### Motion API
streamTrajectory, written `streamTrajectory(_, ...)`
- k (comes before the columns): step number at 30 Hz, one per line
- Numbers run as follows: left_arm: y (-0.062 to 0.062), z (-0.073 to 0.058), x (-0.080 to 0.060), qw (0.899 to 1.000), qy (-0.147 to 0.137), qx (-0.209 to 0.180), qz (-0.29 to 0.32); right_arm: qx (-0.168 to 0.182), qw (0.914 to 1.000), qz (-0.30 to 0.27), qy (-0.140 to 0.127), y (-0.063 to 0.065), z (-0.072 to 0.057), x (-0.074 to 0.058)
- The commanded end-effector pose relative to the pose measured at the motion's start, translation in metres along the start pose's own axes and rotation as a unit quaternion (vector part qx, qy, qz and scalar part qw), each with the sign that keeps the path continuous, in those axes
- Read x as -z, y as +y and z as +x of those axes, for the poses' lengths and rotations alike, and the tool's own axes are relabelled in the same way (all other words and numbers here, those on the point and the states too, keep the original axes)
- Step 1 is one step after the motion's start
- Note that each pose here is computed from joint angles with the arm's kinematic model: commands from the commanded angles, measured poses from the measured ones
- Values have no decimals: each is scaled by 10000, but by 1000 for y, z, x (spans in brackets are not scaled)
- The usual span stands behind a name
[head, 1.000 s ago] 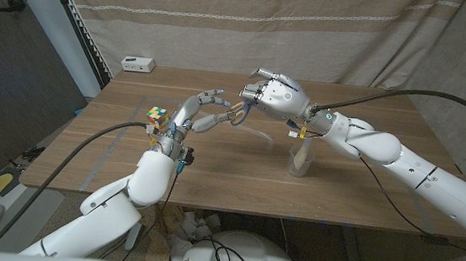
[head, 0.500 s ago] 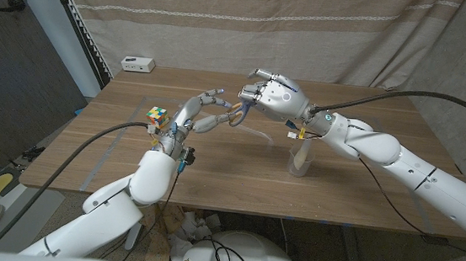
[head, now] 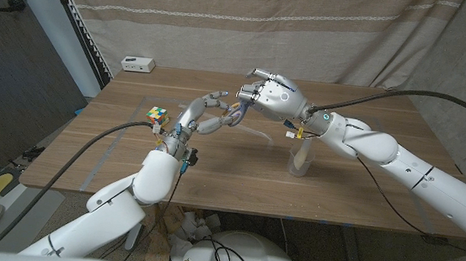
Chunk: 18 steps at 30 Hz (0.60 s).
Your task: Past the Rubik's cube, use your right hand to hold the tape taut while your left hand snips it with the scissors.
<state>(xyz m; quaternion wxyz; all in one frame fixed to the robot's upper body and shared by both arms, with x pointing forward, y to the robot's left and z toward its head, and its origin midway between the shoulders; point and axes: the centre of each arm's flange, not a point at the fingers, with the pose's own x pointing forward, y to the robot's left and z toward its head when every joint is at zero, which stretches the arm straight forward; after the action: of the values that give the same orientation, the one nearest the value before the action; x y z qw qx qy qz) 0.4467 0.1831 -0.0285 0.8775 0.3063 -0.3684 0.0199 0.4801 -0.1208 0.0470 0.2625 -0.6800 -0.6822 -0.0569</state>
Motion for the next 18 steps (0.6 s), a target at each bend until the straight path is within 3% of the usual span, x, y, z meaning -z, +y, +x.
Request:
streamTrajectory(1,-3,-1,-4,9999,13,25,112,46,10000,10,-49,-1,1,-2)
streamTrajectory(18,-9,1,-11,9988,60,70,491,47,9999,46,-88,2,3,-3)
